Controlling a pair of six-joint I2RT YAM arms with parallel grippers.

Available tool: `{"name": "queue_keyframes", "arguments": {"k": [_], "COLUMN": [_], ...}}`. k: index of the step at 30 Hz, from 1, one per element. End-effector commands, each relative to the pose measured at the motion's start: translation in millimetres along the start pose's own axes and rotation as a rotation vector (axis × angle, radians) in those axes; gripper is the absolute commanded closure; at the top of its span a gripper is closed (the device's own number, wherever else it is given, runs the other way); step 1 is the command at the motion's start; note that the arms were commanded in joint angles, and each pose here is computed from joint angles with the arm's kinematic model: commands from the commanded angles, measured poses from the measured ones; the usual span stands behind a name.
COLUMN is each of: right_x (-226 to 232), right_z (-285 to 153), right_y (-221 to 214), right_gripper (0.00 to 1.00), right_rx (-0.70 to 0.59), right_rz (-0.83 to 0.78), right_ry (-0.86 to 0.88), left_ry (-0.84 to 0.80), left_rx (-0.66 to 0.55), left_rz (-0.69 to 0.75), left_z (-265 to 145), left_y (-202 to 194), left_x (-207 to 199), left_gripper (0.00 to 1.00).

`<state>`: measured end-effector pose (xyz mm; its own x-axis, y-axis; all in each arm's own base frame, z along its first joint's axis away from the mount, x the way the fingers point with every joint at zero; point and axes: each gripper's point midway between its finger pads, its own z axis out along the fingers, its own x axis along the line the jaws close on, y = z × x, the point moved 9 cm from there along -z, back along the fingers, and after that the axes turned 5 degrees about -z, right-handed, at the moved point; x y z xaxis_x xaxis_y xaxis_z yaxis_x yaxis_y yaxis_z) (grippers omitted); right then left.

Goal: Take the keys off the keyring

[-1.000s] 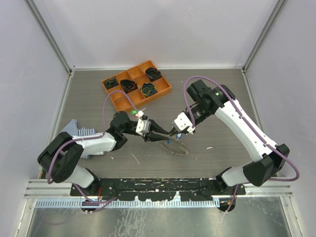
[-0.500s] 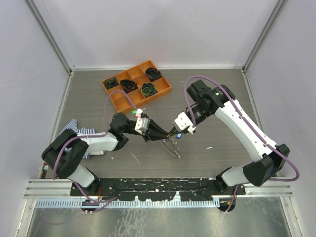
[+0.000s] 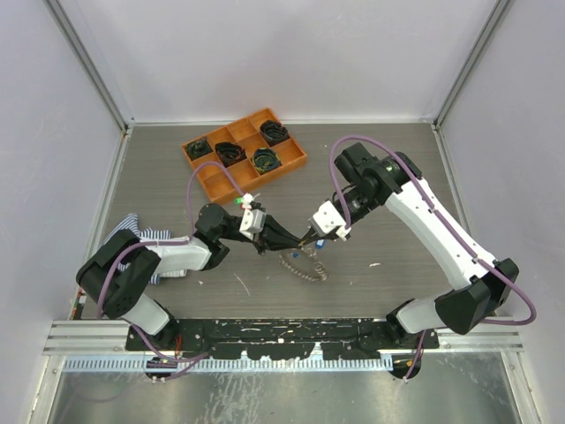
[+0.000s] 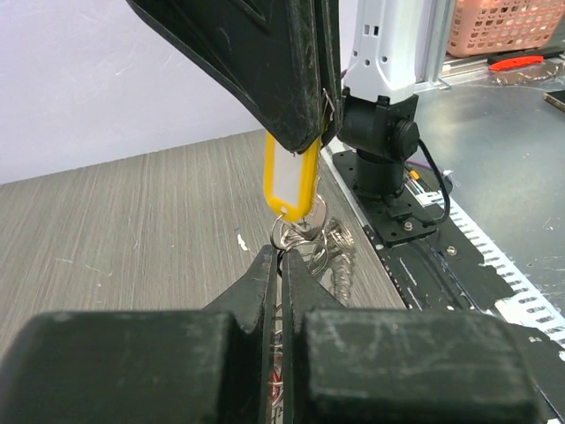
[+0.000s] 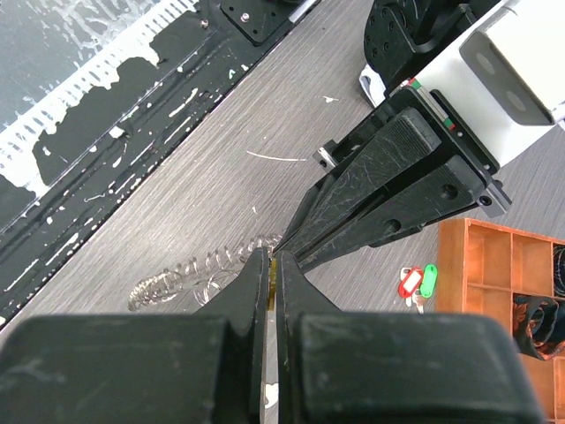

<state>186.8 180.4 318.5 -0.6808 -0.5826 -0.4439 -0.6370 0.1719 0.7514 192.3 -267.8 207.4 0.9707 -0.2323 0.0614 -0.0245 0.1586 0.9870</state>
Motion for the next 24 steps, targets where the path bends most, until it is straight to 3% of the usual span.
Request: {"name": "queue_keyframes", "arguments": {"k": [1, 13, 24], "right_x": [-2, 12, 29], "right_z": [-9, -8, -2], "right_y": [24, 27, 21], "right_gripper": [0.99, 0.99, 0.99], "right_rx": [-0.035, -0.04, -0.045], "right_rz": [-0.09, -0.082, -0.062], "right_ry": [-0.053, -0.052, -0.038], "left_ry": [0.011, 0.049, 0.149], "left_rx": [-0.019, 0.016, -0.024], "left_rz": [0.062, 0.037, -0.057], "left_z": [-4, -11, -11], "left_y": [9, 11, 22], "left_x": [1, 5, 11], "left_gripper": [1.0, 1.0, 1.0]}}
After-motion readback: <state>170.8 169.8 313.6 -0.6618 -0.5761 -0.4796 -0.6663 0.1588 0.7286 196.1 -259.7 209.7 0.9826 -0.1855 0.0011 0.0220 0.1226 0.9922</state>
